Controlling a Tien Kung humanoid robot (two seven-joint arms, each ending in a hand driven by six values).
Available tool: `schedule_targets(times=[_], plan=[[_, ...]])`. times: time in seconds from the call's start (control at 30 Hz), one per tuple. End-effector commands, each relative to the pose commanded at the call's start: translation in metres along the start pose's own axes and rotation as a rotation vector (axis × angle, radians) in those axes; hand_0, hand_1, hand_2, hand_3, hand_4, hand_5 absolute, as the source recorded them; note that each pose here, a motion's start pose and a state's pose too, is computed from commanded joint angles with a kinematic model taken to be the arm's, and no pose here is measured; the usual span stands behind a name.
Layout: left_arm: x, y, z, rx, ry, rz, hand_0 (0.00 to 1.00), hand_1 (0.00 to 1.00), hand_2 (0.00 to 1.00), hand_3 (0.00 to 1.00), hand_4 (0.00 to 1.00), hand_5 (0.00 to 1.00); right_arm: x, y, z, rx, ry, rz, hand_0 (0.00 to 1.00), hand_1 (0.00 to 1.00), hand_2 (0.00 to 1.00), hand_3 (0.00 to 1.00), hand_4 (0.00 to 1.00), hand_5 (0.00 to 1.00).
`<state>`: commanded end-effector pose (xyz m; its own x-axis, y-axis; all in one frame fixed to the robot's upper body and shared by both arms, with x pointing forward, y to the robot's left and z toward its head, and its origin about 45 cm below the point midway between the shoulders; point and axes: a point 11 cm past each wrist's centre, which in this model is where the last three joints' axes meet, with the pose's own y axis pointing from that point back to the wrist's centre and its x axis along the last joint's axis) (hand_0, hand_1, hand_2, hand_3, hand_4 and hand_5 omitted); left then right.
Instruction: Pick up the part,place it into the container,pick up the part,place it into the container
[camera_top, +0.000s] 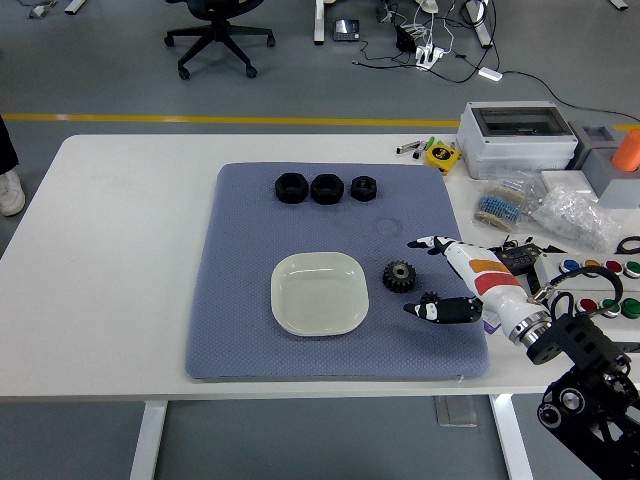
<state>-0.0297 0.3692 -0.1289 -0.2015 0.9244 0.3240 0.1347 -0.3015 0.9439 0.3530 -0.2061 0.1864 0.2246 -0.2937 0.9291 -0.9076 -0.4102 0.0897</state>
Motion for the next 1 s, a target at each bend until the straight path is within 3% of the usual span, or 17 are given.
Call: schedule_targets(times=[0.2,0.47,0.5,0.67,0.7,1.0], plan=[[-0.001,0.000,-0.001,-0.002,-0.004,-0.003,0.481,0.567,0.593,0.474,0.998,0.706,-0.004,-0.003,0.000,0.026,0.140,-0.056,0.699,0.700,0.737,0.764,0.951,0.139],[-0.002,0.000,0.000,-0.006,-0.013,-0.007,0.472,0.564,0.592,0.476,0.998,0.707,-0.007,-0.009,0.009,0.000,0.134,-0.090,0.674,0.682,0.724,0.736,0.910,0.135],[-0.002,0.000,0.000,-0.008,-0.014,-0.007,0.459,0.561,0.591,0.477,0.998,0.708,-0.007,-0.009,0.010,-0.002,0.133,-0.097,0.633,0.666,0.710,0.674,0.848,0.173],[-0.002,0.000,0.000,-0.013,-0.016,-0.006,0.459,0.561,0.591,0.477,0.998,0.708,-0.007,-0.012,0.013,-0.005,0.136,-0.133,0.633,0.666,0.710,0.674,0.848,0.173],[-0.002,0.000,0.000,-0.014,-0.016,-0.004,0.449,0.557,0.588,0.475,0.998,0.713,-0.007,-0.013,0.014,-0.010,0.140,-0.143,0.610,0.650,0.701,0.619,0.797,0.189],[-0.001,0.000,-0.001,-0.013,-0.024,-0.001,0.444,0.556,0.589,0.476,0.998,0.718,-0.011,-0.016,0.025,-0.042,0.155,-0.175,0.596,0.642,0.665,0.580,0.744,0.224]])
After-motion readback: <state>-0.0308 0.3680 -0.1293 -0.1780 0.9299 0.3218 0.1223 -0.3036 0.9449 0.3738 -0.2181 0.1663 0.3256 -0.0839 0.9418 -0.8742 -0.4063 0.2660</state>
